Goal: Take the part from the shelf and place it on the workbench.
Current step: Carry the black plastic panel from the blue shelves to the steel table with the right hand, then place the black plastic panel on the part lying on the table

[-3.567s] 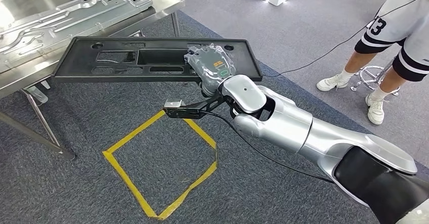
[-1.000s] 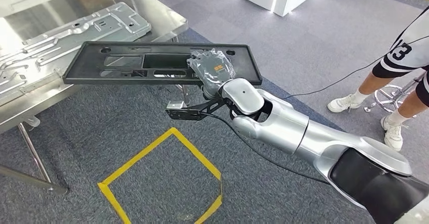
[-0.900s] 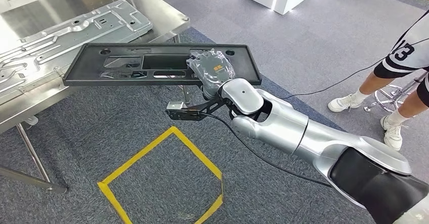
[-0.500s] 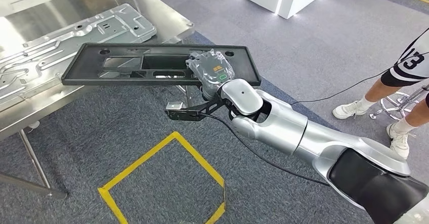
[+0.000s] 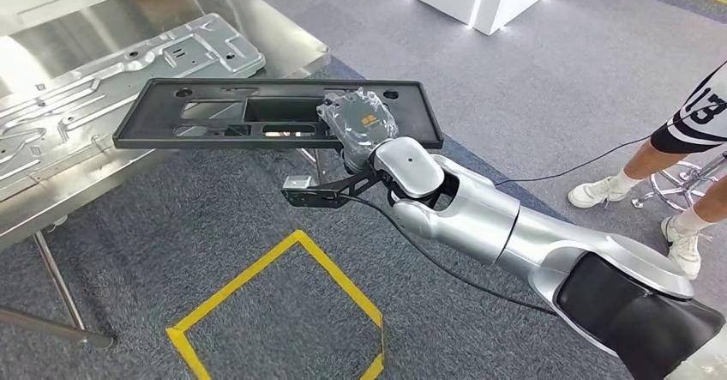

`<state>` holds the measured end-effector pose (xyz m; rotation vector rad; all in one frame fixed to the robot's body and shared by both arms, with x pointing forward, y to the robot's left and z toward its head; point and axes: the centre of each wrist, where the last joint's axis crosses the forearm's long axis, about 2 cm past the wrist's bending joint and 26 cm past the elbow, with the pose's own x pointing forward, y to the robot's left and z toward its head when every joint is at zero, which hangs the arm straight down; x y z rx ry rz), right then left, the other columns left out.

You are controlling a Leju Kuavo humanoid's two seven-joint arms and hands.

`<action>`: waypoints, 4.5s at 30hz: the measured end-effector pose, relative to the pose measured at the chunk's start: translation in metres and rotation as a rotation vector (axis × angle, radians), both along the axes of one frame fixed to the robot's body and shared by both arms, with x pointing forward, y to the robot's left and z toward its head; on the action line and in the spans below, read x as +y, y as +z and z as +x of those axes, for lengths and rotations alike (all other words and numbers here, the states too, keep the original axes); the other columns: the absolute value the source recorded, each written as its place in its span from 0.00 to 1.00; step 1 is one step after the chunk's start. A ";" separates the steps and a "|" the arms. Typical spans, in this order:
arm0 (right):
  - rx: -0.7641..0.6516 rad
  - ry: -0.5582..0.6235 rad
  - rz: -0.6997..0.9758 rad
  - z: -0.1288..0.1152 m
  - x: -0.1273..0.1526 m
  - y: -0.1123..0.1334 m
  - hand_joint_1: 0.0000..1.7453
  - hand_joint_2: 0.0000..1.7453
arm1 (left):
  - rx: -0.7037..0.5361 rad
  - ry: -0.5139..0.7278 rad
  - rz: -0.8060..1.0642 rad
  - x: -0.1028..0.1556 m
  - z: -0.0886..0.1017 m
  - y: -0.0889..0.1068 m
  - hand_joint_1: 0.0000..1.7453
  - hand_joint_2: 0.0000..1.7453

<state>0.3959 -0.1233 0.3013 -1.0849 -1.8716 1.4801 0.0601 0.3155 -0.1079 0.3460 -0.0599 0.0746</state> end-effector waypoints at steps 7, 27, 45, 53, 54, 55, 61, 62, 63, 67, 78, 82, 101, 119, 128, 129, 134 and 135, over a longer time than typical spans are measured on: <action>-0.004 -0.002 -0.005 0.000 0.000 0.001 1.00 1.00 | -0.002 0.000 0.004 0.000 0.001 0.000 0.00 1.00; 0.013 -0.007 -0.021 -0.001 0.001 -0.005 1.00 1.00 | 0.003 0.013 -0.008 -0.004 -0.001 0.000 0.00 1.00; 0.009 -0.011 -0.031 0.001 -0.001 -0.004 1.00 1.00 | -0.003 0.019 0.001 -0.004 0.001 0.000 0.00 1.00; 0.004 -0.012 -0.033 0.003 -0.001 -0.002 1.00 1.00 | 0.003 0.020 -0.005 -0.004 -0.001 0.000 0.00 1.00; 0.006 -0.013 -0.034 0.003 -0.001 -0.003 1.00 1.00 | 0.002 0.020 -0.006 -0.004 0.000 0.000 0.00 1.00; 0.008 -0.013 -0.035 0.002 -0.001 -0.004 1.00 1.00 | 0.001 0.020 -0.006 -0.004 0.001 0.000 0.00 1.00; 0.014 0.002 -0.031 0.003 -0.001 -0.004 1.00 1.00 | 0.005 0.025 -0.013 -0.004 -0.001 0.000 0.00 1.00; 0.015 0.004 -0.031 0.003 -0.001 -0.004 1.00 1.00 | 0.005 0.024 -0.018 -0.004 -0.001 0.000 0.00 1.00; 0.015 0.005 -0.031 0.003 0.000 -0.004 1.00 1.00 | 0.005 0.024 -0.022 -0.004 -0.001 0.000 0.00 1.00; 0.012 0.009 -0.032 0.002 0.001 -0.003 1.00 1.00 | 0.004 0.021 -0.031 -0.004 -0.001 -0.001 0.00 1.00; 0.017 0.006 -0.042 0.003 0.000 -0.008 1.00 1.00 | 0.001 0.012 -0.035 -0.006 -0.001 0.000 0.00 1.00; 0.013 0.009 -0.042 0.003 0.002 -0.006 1.00 1.00 | 0.001 0.012 -0.036 -0.006 0.000 0.000 0.00 1.00; -0.012 0.012 -0.052 0.004 0.007 0.002 1.00 1.00 | 0.011 0.024 -0.024 -0.005 0.000 0.000 0.00 1.00; 0.021 -0.007 -0.077 0.003 0.006 -0.009 1.00 1.00 | -0.006 0.020 -0.039 -0.004 -0.001 0.000 0.00 1.00; 0.023 0.001 -0.082 0.002 0.007 -0.009 1.00 1.00 | -0.008 0.009 -0.039 -0.001 0.000 0.000 0.00 1.00; 0.020 0.004 -0.083 0.003 0.008 -0.008 1.00 1.00 | -0.008 0.008 -0.040 -0.001 0.000 0.000 0.00 1.00; 0.028 0.005 -0.086 0.003 0.007 -0.011 1.00 1.00 | -0.014 0.008 -0.042 -0.001 0.002 0.000 0.00 1.00; 0.029 0.004 -0.087 0.003 0.007 -0.011 1.00 1.00 | -0.014 0.007 -0.043 -0.001 0.002 0.000 0.00 1.00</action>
